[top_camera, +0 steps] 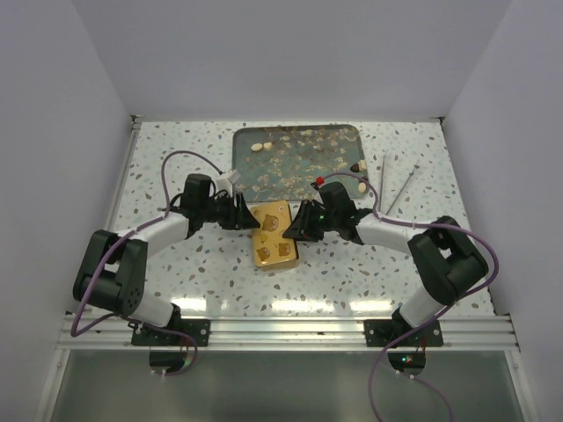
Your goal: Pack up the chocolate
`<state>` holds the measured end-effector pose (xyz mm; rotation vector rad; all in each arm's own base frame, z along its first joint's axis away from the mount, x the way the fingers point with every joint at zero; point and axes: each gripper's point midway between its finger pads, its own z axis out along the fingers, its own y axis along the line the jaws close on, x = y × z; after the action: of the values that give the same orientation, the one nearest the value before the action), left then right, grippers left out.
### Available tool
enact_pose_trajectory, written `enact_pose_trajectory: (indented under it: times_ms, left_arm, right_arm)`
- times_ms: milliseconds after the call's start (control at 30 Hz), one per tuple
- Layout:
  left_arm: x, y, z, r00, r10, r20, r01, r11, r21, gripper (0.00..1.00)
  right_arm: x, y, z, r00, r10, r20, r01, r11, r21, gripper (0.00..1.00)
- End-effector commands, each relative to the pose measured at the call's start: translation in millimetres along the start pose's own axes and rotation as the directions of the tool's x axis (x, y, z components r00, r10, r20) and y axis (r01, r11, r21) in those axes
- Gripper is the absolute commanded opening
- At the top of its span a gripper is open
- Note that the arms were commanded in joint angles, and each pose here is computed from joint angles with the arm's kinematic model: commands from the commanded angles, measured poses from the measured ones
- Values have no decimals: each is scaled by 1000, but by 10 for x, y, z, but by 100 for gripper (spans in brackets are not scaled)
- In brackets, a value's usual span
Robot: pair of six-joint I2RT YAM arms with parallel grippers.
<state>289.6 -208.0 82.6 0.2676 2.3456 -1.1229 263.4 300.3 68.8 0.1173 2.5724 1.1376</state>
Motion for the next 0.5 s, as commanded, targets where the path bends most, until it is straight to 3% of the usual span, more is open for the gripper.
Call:
enact_pose_trajectory:
  times_ms: [0, 467]
  left_arm:
    - [-199, -148, -53, 998, 54, 46, -54, 998, 16, 48]
    - [-109, -50, -150, 998, 30, 51, -27, 997, -67, 53]
  right_arm:
    - [-146, 125, -50, 998, -31, 48, 31, 999, -18, 33]
    - [-157, 134, -67, 998, -31, 57, 32, 999, -19, 32]
